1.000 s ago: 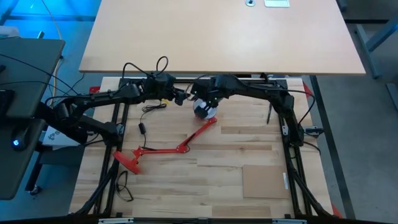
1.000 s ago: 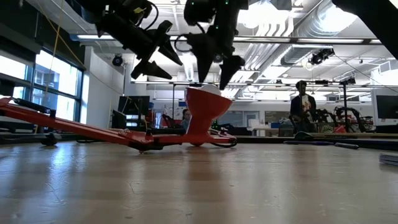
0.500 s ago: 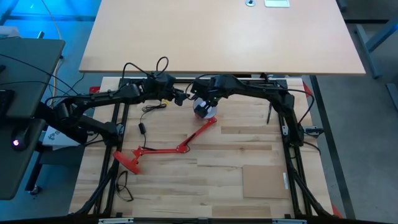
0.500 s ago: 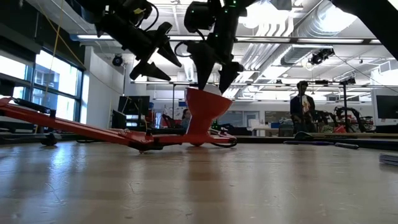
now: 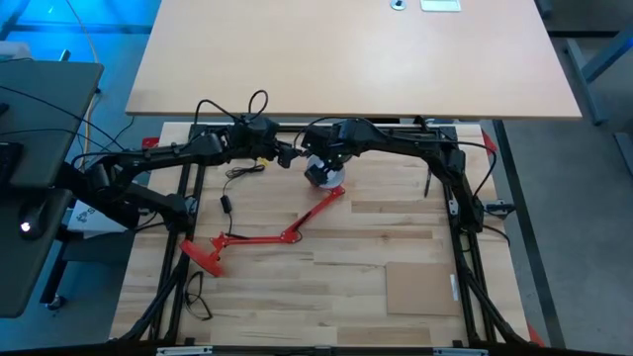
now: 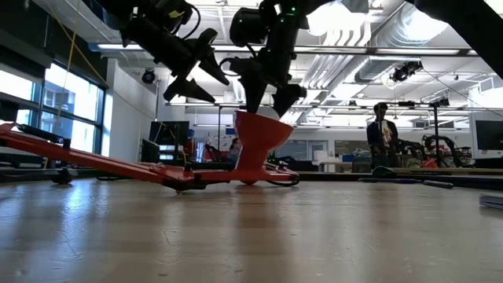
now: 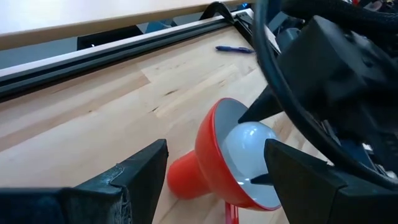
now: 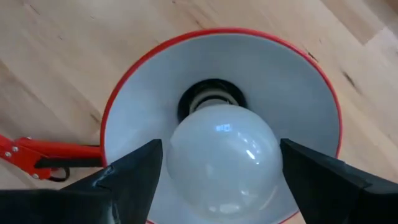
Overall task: Screw lightbulb
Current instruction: Remove the lightbulb from the desk lamp
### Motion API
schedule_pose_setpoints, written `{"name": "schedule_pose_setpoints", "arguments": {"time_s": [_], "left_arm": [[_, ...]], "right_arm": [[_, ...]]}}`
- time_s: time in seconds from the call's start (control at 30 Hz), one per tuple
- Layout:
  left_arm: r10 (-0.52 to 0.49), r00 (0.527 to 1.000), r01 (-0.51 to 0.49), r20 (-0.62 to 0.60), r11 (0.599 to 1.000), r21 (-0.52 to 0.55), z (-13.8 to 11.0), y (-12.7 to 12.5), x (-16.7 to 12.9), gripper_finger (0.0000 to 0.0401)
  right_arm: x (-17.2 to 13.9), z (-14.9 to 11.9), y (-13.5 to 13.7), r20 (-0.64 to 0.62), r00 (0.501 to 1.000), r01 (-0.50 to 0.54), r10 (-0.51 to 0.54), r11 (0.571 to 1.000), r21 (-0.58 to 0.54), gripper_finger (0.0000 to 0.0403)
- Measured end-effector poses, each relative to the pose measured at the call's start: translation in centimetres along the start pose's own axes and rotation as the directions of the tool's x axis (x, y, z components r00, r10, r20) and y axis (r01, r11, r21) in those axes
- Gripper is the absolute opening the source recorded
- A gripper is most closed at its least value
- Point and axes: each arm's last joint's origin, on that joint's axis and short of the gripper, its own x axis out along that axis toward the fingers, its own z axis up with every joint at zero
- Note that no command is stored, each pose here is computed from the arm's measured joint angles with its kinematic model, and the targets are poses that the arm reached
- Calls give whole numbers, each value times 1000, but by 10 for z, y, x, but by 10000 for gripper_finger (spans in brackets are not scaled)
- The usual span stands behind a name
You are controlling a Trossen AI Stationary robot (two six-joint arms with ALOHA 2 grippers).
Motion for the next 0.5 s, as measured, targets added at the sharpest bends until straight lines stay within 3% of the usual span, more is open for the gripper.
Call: {"name": "schedule_pose_setpoints", "arguments": {"time_s": [0.3, 0.5], "left_arm": [[-2, 1000, 2, 0, 1000, 0, 0, 0, 0, 261], [-2, 1000, 2, -1, 1000, 1, 0, 0, 0, 261]], "right_arm": [[0, -1, 0, -18, 1000, -1, 3, 989, 150, 311], [0, -2, 0, -38, 999, -15, 28, 954, 301, 311]]}}
